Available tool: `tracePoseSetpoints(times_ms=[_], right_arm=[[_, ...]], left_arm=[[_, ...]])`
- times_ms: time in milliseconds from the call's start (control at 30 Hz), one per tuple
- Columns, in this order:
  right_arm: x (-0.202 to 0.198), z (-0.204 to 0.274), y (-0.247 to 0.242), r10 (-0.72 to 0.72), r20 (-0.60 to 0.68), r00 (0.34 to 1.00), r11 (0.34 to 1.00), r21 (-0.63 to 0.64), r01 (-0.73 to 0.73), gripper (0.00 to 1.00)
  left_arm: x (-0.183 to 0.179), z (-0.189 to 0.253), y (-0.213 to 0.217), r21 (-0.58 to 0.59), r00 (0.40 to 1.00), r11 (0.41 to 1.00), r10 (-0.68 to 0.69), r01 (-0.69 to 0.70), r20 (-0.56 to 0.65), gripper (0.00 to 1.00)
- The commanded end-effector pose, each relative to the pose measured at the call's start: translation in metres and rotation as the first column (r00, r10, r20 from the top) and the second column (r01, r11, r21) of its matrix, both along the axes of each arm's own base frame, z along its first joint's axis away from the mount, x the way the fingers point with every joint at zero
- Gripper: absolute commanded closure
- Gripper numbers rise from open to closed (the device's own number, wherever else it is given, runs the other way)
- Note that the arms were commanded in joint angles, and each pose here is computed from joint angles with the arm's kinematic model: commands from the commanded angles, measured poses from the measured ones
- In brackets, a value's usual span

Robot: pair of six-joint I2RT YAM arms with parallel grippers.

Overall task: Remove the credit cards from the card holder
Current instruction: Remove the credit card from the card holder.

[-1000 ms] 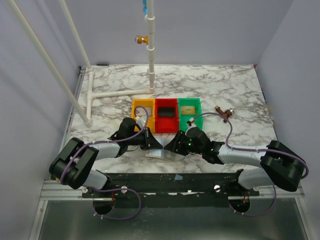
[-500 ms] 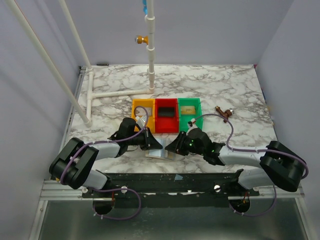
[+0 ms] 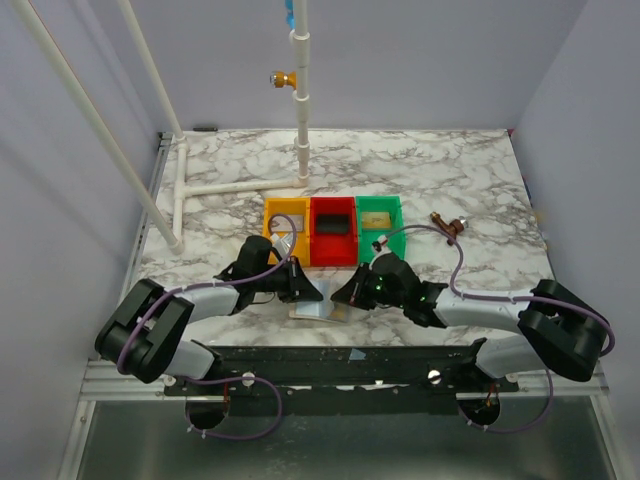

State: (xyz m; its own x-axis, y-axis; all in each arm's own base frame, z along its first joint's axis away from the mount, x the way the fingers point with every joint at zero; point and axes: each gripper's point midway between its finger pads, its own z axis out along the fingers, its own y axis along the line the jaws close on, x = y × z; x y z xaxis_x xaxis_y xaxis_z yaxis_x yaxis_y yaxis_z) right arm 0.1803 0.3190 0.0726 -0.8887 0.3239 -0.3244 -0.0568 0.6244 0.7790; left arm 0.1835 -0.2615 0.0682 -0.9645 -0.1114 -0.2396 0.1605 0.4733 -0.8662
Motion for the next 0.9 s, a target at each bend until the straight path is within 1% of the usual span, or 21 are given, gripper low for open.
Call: tracePoseSetpoints(times_ms=[0, 167, 200, 300, 433, 667, 800, 867], right_arm=[[0.008, 0.004, 0.001, -0.007, 0.024, 1.000, 1.000, -0.020, 0.007, 0.99], [0.008, 0.004, 0.004, 0.010, 0.025, 1.000, 1.000, -0.020, -0.009, 0.99], [0.008, 0.004, 0.005, 0.017, 0.025, 1.000, 1.000, -0.018, -0.016, 0.99], [0.008, 0.003, 0.010, 0.034, 0.030, 0.999, 0.999, -0.009, -0.034, 0.99], [0.010, 0.002, 0.015, 0.047, 0.032, 0.998, 0.999, -0.009, -0.046, 0.99], [0.015, 0.009, 0.024, 0.065, 0.050, 0.997, 0.998, -0.004, -0.065, 0.99], [0.019, 0.007, 0.026, 0.062, 0.050, 0.997, 0.998, -0.022, -0.061, 0.99], [0.022, -0.003, 0.018, 0.034, 0.029, 0.999, 0.995, -0.093, -0.031, 0.99]], left_arm=[[0.008, 0.008, 0.000, 0.010, 0.998, 1.000, 0.001, -0.002, 0.055, 1.00], [0.008, 0.007, 0.003, 0.028, 0.998, 1.000, 0.004, -0.006, 0.065, 1.00], [0.008, 0.007, 0.003, 0.031, 0.998, 1.000, 0.006, -0.008, 0.066, 0.98], [0.008, 0.007, 0.004, 0.041, 0.998, 0.999, 0.008, -0.011, 0.069, 0.88], [0.009, 0.007, 0.007, 0.060, 0.996, 0.998, 0.014, -0.019, 0.083, 0.70], [0.013, 0.011, 0.018, 0.128, 0.991, 0.990, 0.045, -0.061, 0.126, 0.51], [0.018, 0.019, 0.030, 0.192, 0.982, 0.975, 0.078, -0.112, 0.173, 0.50], [0.019, 0.022, 0.036, 0.231, 0.977, 0.965, 0.081, -0.126, 0.196, 0.50]])
